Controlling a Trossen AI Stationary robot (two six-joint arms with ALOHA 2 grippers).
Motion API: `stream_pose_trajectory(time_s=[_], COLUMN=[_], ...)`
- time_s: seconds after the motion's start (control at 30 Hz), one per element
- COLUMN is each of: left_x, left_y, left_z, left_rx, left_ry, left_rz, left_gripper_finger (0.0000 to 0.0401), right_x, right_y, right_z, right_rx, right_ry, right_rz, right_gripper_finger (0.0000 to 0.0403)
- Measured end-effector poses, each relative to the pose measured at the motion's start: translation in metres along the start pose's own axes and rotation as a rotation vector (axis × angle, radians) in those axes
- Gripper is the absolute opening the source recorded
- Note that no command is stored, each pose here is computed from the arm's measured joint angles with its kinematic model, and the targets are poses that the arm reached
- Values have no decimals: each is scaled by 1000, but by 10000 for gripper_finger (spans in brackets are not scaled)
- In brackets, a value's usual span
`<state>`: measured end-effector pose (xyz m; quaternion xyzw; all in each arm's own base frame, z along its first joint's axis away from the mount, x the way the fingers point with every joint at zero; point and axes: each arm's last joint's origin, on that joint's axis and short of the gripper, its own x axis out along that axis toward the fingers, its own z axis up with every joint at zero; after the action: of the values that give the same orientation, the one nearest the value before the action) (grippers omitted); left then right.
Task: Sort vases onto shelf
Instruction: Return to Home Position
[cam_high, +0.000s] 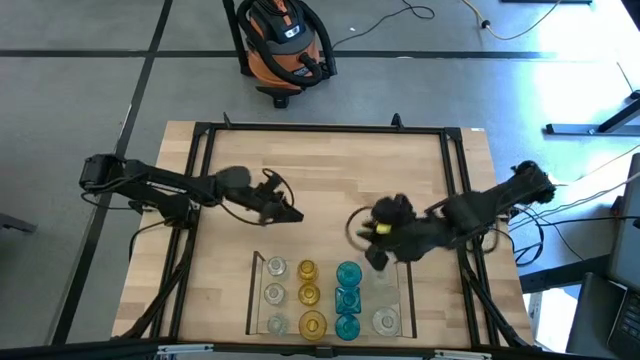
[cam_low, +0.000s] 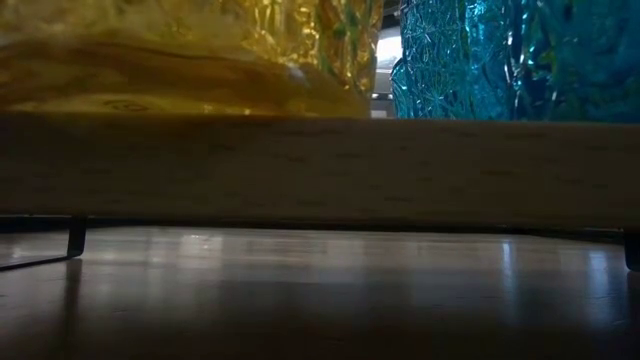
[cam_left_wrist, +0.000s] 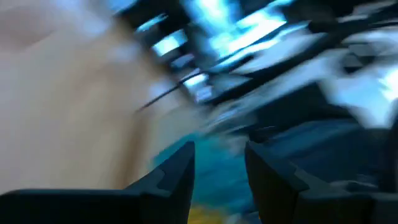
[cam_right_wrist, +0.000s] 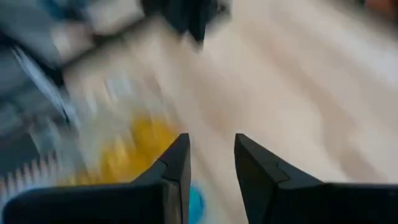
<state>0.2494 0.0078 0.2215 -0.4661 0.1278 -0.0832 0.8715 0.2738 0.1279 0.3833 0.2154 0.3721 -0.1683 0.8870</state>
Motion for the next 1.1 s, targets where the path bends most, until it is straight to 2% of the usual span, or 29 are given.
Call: stream_pose_trajectory(time_s=[0.13, 0.23, 0.33, 0.47, 0.6, 0.73, 0.9, 1.1], left_x=[-17, -36, -53, -71, -82, -90, -103, -125], left_y=[-37, -53, -59, -59, -55, -55, -62, -56], left_z=[19, 30, 40, 54, 64, 69, 70, 51], left_rx=[122, 213, 274, 346, 365, 424, 512, 537], left_ry=[-173, -302, -409, -485, -548, -640, -808, -957], left_rz=[-276, -351, -344, -331, -298, -237, -151, -89], left_gripper_finger=[133, 133, 133, 133, 133, 133, 133, 133], right_x=[-12, -7, 8, 25, 23, 3, -43, -88], right_y=[-1, -13, -31, -66, -97, -123, -166, -226], right_z=[14, 22, 25, 18, 3, -17, -45, -97], right_rx=[11, 52, 115, 132, 105, 50, 41, 143], right_ry=[-297, -456, -638, -866, -971, -986, -1148, -1389], right_rz=[65, 101, 185, 336, 420, 367, 311, 387], right_gripper_finger=[92, 84, 68, 37, 6, 8, 11, 2])
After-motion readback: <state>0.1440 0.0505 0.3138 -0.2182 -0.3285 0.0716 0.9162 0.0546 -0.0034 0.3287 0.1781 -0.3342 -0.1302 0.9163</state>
